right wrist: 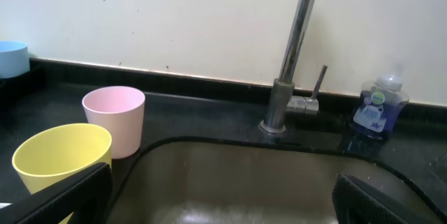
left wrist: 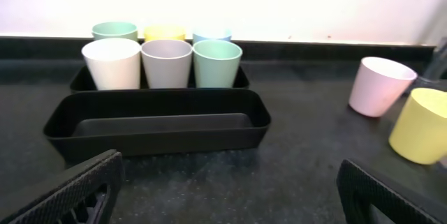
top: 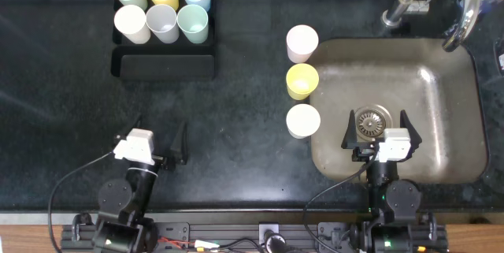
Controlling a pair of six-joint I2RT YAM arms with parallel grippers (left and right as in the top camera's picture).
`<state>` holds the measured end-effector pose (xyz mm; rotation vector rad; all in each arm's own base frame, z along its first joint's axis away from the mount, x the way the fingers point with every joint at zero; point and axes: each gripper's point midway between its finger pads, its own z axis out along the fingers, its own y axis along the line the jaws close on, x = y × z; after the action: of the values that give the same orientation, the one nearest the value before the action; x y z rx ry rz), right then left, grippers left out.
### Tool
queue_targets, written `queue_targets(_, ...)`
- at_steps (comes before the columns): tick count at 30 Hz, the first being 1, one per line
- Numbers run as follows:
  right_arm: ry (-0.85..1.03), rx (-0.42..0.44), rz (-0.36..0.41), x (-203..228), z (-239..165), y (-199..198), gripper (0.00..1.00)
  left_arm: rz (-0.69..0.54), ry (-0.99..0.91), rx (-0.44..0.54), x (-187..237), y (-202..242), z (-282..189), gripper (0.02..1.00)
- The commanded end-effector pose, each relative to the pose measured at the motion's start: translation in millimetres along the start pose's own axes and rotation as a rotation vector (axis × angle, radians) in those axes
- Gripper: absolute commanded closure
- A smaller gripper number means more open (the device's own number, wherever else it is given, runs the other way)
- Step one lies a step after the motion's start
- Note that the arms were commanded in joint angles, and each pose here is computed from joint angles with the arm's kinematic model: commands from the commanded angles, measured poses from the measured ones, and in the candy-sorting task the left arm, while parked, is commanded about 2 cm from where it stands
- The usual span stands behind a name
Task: Store Cups
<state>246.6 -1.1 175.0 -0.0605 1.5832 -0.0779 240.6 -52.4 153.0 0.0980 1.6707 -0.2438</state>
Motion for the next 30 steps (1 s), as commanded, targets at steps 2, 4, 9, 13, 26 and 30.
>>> queue_targets(2,-0.003,-0.001,0.001,2.8,0.2,0.0,0.003,0.008,0.015,-0.007,1.8,0.7,-0.3,0.018)
queue_targets(4,-0.003,-0.001,0.001,2.8,0.2,0.0,0.003,0.008,0.015,-0.007,1.8,0.7,-0.3,0.018)
queue_targets(9,-0.003,-0.001,0.001,2.8,0.2,0.0,0.003,0.000,0.011,-0.050,0.8,12.5,-0.6,0.018)
queue_targets(13,-0.003,-0.001,0.001,2.8,0.2,0.0,0.005,-0.127,-0.011,-0.148,-2.6,39.2,-3.7,0.018)
queue_targets(26,-0.003,-0.001,0.001,2.8,0.2,0.0,0.003,-0.205,-0.045,-0.168,-8.3,44.1,-6.1,0.018)
queue_targets(30,-0.003,-0.001,0.001,2.8,0.2,0.0,0.003,-0.232,-0.058,-0.103,-25.1,31.6,-7.5,0.018)
